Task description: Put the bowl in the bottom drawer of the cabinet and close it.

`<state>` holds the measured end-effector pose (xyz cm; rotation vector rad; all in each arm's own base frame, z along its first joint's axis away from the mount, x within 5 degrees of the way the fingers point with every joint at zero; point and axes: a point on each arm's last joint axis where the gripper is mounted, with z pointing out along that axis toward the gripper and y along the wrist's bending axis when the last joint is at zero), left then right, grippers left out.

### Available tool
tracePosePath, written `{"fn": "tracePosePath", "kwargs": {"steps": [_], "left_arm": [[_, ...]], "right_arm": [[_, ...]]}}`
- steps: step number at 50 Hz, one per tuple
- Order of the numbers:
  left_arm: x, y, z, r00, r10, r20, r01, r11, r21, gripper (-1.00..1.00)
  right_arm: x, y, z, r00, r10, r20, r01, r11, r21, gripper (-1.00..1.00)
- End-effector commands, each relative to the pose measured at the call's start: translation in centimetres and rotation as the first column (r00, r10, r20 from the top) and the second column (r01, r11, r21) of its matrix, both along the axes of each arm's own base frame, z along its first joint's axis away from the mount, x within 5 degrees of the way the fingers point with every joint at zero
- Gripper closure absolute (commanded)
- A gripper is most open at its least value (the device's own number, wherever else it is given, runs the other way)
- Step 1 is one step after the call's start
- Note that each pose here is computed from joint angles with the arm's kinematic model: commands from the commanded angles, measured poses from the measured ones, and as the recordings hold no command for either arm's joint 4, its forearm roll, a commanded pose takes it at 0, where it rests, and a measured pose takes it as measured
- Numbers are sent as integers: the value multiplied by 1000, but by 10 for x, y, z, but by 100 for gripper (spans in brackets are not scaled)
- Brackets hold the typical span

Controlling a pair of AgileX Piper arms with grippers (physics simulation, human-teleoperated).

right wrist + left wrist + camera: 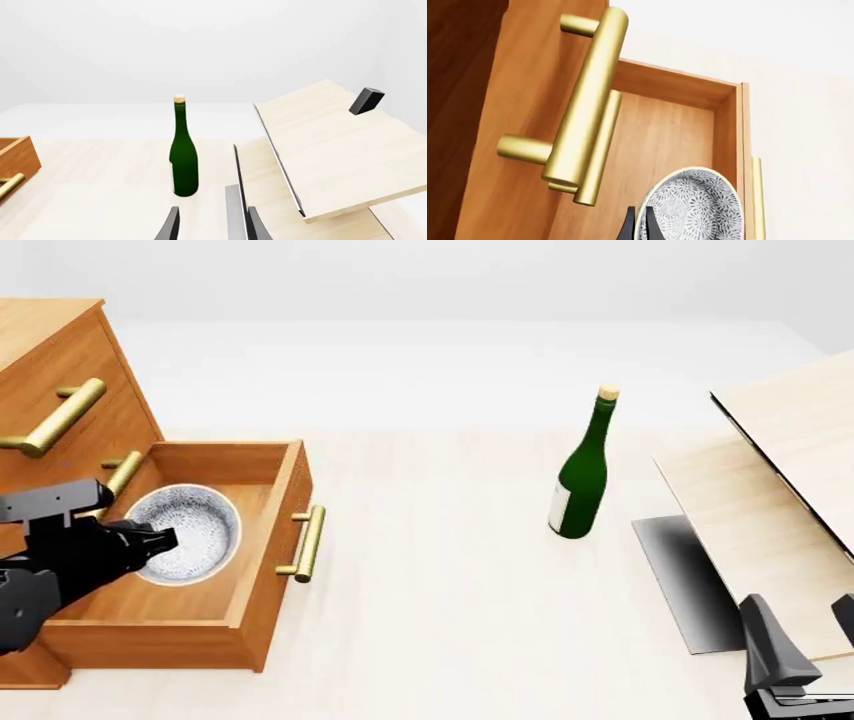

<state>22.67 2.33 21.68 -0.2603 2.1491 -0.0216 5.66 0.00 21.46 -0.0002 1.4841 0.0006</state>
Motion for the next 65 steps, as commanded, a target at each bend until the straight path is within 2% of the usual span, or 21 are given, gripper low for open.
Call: {"fn": "tracePosePath", "kwargs": {"steps": [1, 65], "left_arm": [[3, 0, -3, 1000, 5, -5, -5, 1000, -8, 100], [11, 10, -31, 998, 22, -65, -21, 1000, 15, 100]], "right_arm": [[0, 0, 0, 1000, 0, 0, 0, 1000, 0, -100], [0, 0, 0, 1000, 0, 0, 0, 1000, 0, -100]]}}
